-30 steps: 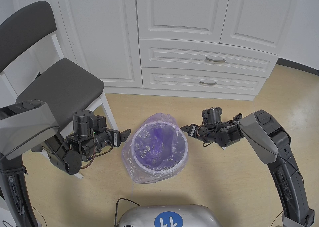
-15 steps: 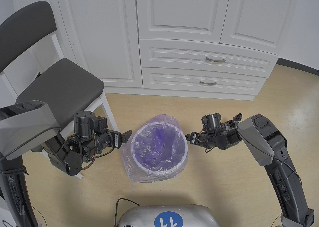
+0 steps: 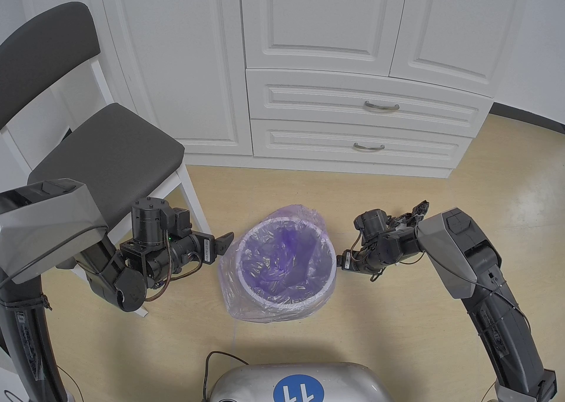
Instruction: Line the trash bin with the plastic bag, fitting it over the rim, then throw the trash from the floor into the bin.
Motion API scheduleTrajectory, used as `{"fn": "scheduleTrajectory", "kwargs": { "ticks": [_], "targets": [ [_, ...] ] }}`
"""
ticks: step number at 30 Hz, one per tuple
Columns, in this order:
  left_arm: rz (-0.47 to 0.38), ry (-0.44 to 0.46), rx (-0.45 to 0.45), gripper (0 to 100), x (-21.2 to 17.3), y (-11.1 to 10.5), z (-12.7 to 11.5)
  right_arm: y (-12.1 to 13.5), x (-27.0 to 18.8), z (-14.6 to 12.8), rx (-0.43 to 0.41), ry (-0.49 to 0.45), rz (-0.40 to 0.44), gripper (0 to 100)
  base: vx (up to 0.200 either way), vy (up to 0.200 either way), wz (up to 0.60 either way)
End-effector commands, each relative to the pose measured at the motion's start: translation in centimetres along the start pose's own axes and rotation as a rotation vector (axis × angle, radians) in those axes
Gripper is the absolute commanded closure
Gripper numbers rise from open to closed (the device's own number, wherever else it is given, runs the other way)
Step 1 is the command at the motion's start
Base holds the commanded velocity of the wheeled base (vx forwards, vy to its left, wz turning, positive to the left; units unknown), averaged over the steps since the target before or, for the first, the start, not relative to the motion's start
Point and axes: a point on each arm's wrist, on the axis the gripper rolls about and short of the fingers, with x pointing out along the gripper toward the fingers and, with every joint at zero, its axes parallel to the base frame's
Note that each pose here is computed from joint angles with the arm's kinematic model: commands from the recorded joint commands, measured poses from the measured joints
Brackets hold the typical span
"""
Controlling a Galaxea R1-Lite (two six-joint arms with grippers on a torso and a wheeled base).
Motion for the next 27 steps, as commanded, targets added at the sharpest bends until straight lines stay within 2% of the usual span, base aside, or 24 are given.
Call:
{"fn": "scheduleTrajectory", "kwargs": {
  "ticks": [1, 2, 5, 6, 7, 8, 9, 10, 11, 13, 21, 24, 27],
  "targets": [
    [0.000, 0.006, 0.000, 0, 0.1, 0.0, -0.2, 0.0, 0.3, -0.1, 0.006, -0.010, 0.002, 0, 0.000, 0.000, 0.00],
    [0.000, 0.004, 0.000, 0, 0.1, 0.0, -0.2, 0.1, 0.2, 0.1, 0.009, -0.019, 0.001, 0, 0.000, 0.000, 0.00],
    [0.001, 0.001, 0.001, 0, 0.0, 0.0, 0.0, 0.4, -1.3, 2.8, 0.058, -0.183, 0.027, 0, 0.000, 0.000, 0.00],
    [0.001, 0.001, 0.001, 0, 0.0, 0.0, 0.0, 0.4, -1.4, 3.0, 0.062, -0.199, 0.034, 0, 0.000, 0.000, 0.00],
    [0.003, -0.002, 0.001, 0, 0.0, 0.0, 0.0, 0.2, -1.7, 4.1, 0.092, -0.285, 0.068, 0, 0.000, 0.000, 0.00],
    [0.003, -0.002, 0.001, 0, 0.0, 0.0, 0.0, 0.2, -1.7, 4.2, 0.093, -0.292, 0.072, 0, 0.000, 0.000, 0.00],
    [0.004, -0.002, 0.000, 0, 0.0, 0.1, 0.0, 0.2, -1.9, 5.1, 0.110, -0.381, 0.113, 0, 0.000, 0.000, 0.00],
    [0.004, -0.002, 0.000, 0, 0.0, 0.1, 0.0, 0.2, -1.9, 5.1, 0.110, -0.381, 0.113, 0, 0.000, 0.000, 0.00],
    [0.004, -0.003, 0.001, 0, 0.0, 0.1, 0.1, 0.2, -2.0, 5.7, 0.117, -0.444, 0.147, 0, 0.000, 0.000, 0.00],
    [0.004, -0.002, 0.000, 0, 0.0, 0.1, 0.0, 0.8, -2.0, 5.9, 0.110, -0.494, 0.194, 0, 0.000, 0.000, 0.00],
    [0.007, 0.000, -0.001, 0, 0.0, 0.2, 0.0, 5.0, -3.5, 5.5, 0.034, -0.495, 0.382, 0, 0.000, 0.000, 0.00],
    [0.008, -0.002, -0.001, 0, 0.1, 0.3, 0.0, 5.3, -4.0, 5.2, 0.010, -0.466, 0.406, 0, 0.000, 0.000, 0.00],
    [0.010, -0.002, -0.002, 0, 0.1, 0.3, 0.0, 4.7, -5.1, 5.1, -0.051, -0.417, 0.446, 0, 0.000, 0.000, 0.00]
  ]
}}
